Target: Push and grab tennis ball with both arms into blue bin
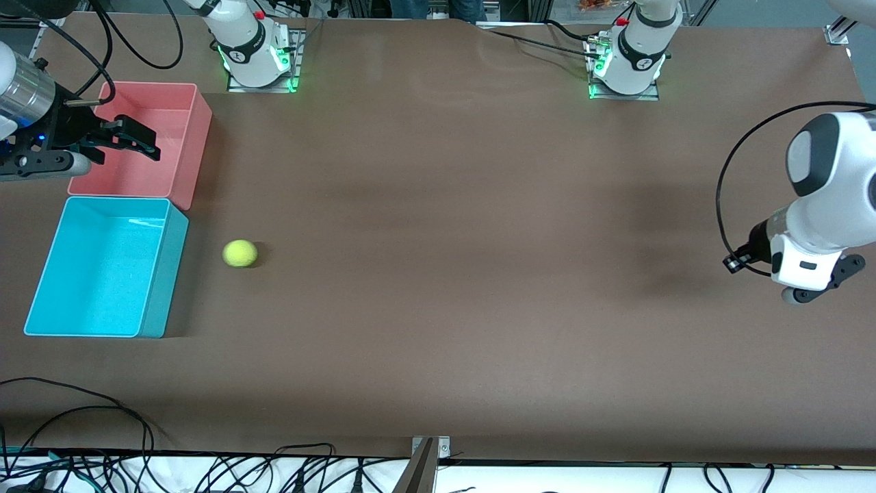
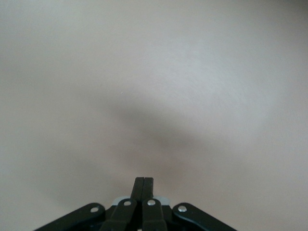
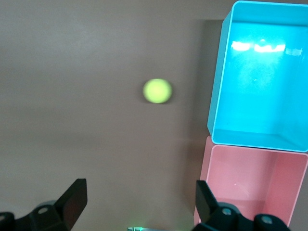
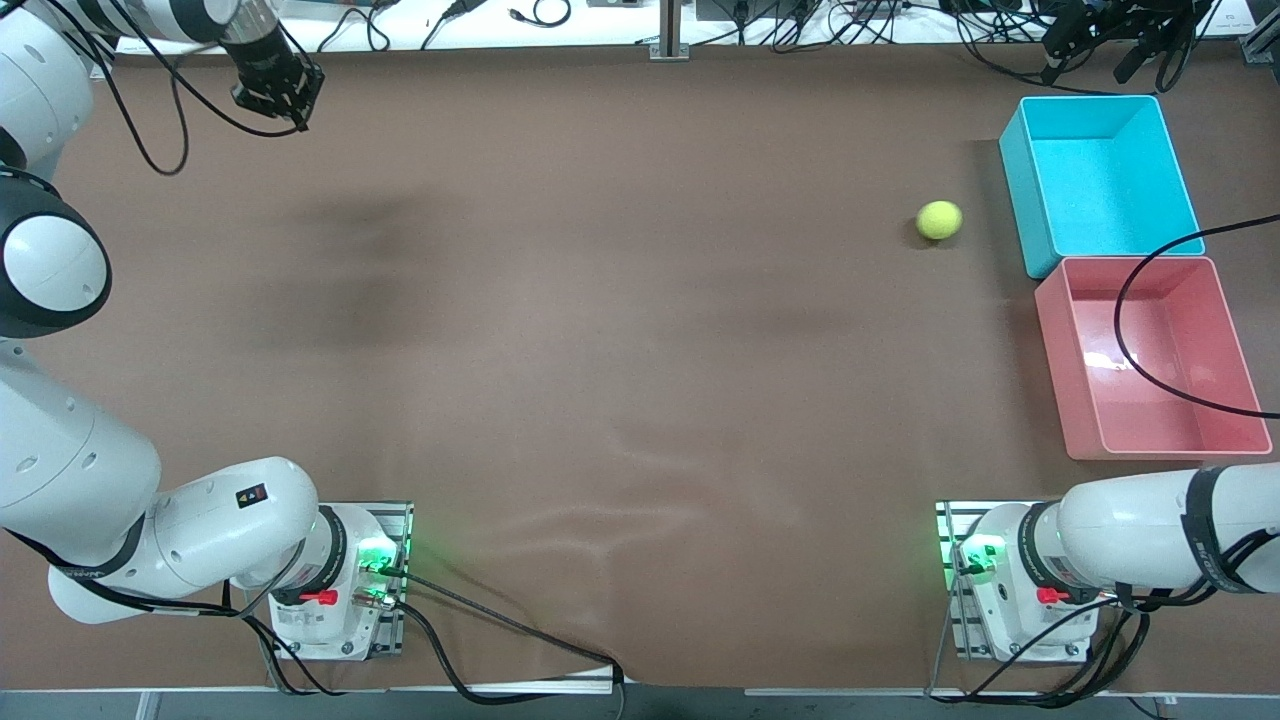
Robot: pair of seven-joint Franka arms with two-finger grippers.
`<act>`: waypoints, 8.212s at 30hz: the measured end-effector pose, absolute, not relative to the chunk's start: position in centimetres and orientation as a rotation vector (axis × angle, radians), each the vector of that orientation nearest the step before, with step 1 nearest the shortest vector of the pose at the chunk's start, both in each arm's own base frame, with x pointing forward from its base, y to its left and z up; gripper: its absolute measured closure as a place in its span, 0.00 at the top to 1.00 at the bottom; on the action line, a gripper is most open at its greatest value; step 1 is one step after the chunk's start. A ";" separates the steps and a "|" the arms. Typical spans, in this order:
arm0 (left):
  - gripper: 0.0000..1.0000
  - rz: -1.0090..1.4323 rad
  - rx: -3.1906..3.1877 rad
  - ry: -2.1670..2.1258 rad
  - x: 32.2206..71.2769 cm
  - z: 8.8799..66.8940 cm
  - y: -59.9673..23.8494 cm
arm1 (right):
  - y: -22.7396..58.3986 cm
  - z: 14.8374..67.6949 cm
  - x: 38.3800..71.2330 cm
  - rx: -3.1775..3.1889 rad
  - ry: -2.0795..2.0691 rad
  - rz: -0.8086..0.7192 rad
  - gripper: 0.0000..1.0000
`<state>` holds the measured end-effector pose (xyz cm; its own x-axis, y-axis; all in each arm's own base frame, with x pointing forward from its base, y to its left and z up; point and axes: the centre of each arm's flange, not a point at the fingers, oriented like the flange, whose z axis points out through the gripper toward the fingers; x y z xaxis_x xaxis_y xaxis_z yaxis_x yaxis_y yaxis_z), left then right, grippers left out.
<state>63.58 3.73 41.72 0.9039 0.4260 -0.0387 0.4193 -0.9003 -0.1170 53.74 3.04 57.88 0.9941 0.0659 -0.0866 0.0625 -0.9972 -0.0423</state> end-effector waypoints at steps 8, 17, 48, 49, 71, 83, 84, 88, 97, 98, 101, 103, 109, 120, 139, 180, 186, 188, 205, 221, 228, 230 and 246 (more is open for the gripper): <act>0.40 0.058 -3.002 -0.479 64.4 45.7 4.4 | 3.0 57.9 53.8 -3.143 -0.119 0.137 1.00; 0.81 -0.054 -3.022 -0.451 65.4 49.6 3.5 | 3.8 55.8 54.5 -3.149 -0.148 0.199 1.00; 1.00 -0.058 -3.109 -0.184 62.9 60.2 1.9 | 2.2 29.1 54.6 -3.188 -0.057 -0.101 1.00; 1.00 -0.058 -3.111 -0.190 62.9 60.2 2.1 | 1.9 28.5 54.6 -3.189 -0.051 -0.103 1.00; 1.00 -0.092 -3.164 -0.340 61.3 62.5 4.8 | -0.2 19.7 55.8 -3.181 -0.067 -0.288 1.00; 1.00 -0.046 -3.140 -0.281 59.1 62.5 1.3 | -0.6 18.2 55.8 -3.179 -0.075 -0.335 0.94; 1.00 -0.043 -3.140 -0.276 58.9 62.5 1.1 | -0.6 18.2 55.8 -3.179 -0.077 -0.338 0.90; 1.00 -0.039 -3.144 -0.273 58.9 62.4 0.9 | -0.5 18.5 56.0 -3.178 -0.087 -0.351 0.71; 1.00 -0.039 -3.153 -0.296 58.9 62.4 1.6 | -0.4 20.7 57.0 -3.174 -0.100 -0.410 0.66; 1.00 -0.039 -3.152 -0.299 58.8 62.4 1.7 | -0.4 21.0 57.1 -3.176 -0.101 -0.407 0.66; 1.00 -0.040 -3.152 -0.304 58.8 62.4 1.9 | -0.3 22.2 57.6 -3.187 -0.102 -0.372 0.66; 1.00 -0.042 -3.151 -0.306 58.8 62.4 1.9 | -0.3 23.1 58.0 -3.197 -0.099 -0.337 0.66; 1.00 -0.047 -3.152 -0.308 58.8 62.5 2.0 | -0.4 26.9 60.3 -3.237 -0.084 -0.164 0.66; 1.00 -0.063 -3.152 -0.307 59.0 62.6 2.0 | 0.9 34.0 63.1 -3.267 -0.083 0.104 0.66; 1.00 -0.065 -3.153 -0.305 59.0 62.6 1.9 | -13.5 35.1 62.3 -3.170 -0.405 0.319 0.66; 1.00 -0.066 -3.152 -0.311 59.0 62.6 2.1 | -21.1 19.8 55.7 -2.883 -0.418 0.476 1.00; 1.00 -0.066 -3.152 -0.312 59.0 62.6 2.1 | -21.0 21.4 57.0 -2.904 -0.436 0.426 1.00; 1.00 -0.066 -3.152 -0.312 59.0 62.6 2.1 | -20.9 22.4 57.6 -2.914 -0.444 0.402 1.00; 1.00 -0.066 -3.152 -0.309 59.0 62.6 2.0 | -17.5 36.8 60.9 -2.870 -0.488 0.485 1.00; 1.00 -0.055 -3.165 -0.113 59.3 62.1 0.3 | -5.3 46.9 62.8 -3.086 -0.338 0.550 1.00; 1.00 -0.046 -3.158 -0.020 59.5 61.8 0.3 | -0.5 51.4 61.9 -3.151 -0.389 0.452 1.00; 1.00 -0.043 -3.133 0.035 59.5 61.7 0.3 | 0.2 53.0 61.4 -3.157 -0.407 0.412 1.00; 1.00 -0.010 -3.089 0.131 59.3 61.5 -0.7 | 3.2 54.7 55.1 -3.210 -0.245 0.291 1.00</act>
